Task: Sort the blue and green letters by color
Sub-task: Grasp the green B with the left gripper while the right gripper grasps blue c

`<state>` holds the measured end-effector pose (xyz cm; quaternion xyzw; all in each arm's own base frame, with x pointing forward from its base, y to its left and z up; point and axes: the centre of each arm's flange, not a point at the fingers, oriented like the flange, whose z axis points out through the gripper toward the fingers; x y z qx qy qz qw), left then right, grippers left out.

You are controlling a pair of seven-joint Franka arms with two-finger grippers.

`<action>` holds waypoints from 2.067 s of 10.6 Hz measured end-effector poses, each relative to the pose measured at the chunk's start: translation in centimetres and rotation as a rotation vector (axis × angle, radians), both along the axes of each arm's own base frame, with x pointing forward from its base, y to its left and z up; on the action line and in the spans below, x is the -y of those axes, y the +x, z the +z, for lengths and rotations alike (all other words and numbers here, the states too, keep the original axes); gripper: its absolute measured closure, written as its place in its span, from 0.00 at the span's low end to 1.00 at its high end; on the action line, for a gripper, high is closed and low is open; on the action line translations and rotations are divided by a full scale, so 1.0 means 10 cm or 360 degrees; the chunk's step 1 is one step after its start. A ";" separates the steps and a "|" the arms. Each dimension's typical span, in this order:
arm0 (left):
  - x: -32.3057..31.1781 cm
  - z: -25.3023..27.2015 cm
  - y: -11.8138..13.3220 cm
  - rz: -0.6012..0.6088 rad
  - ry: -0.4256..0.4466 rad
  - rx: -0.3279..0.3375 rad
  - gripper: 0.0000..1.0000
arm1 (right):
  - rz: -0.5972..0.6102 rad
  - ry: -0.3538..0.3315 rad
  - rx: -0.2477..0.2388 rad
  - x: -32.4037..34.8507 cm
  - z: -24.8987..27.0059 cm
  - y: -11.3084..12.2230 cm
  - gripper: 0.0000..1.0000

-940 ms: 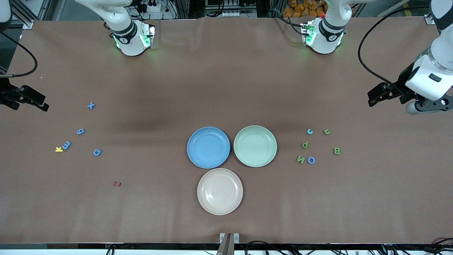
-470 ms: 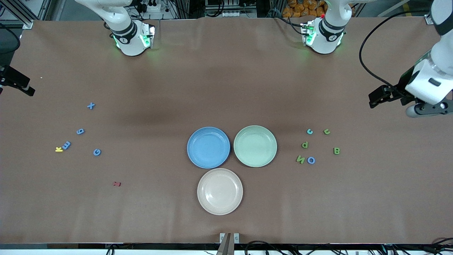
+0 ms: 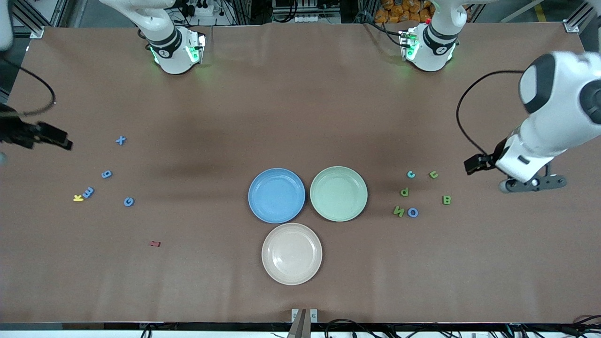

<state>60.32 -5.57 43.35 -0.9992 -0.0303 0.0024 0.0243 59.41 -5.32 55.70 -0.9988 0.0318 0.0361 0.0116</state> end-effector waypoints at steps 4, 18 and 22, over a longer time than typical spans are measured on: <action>-0.24 -1.20 0.01 0.0014 -0.0030 0.0045 0.00 | 0.0017 -0.0044 -0.0157 0.06 -1.41 0.54 0.00; -0.37 -2.49 0.18 -0.0231 0.0021 0.0011 0.22 | 0.0430 -0.0031 0.0121 0.36 -3.57 0.41 0.00; -0.29 -2.54 0.18 -0.0248 0.0014 0.0003 0.24 | 0.0444 -0.0043 0.0146 0.44 -3.76 0.25 0.00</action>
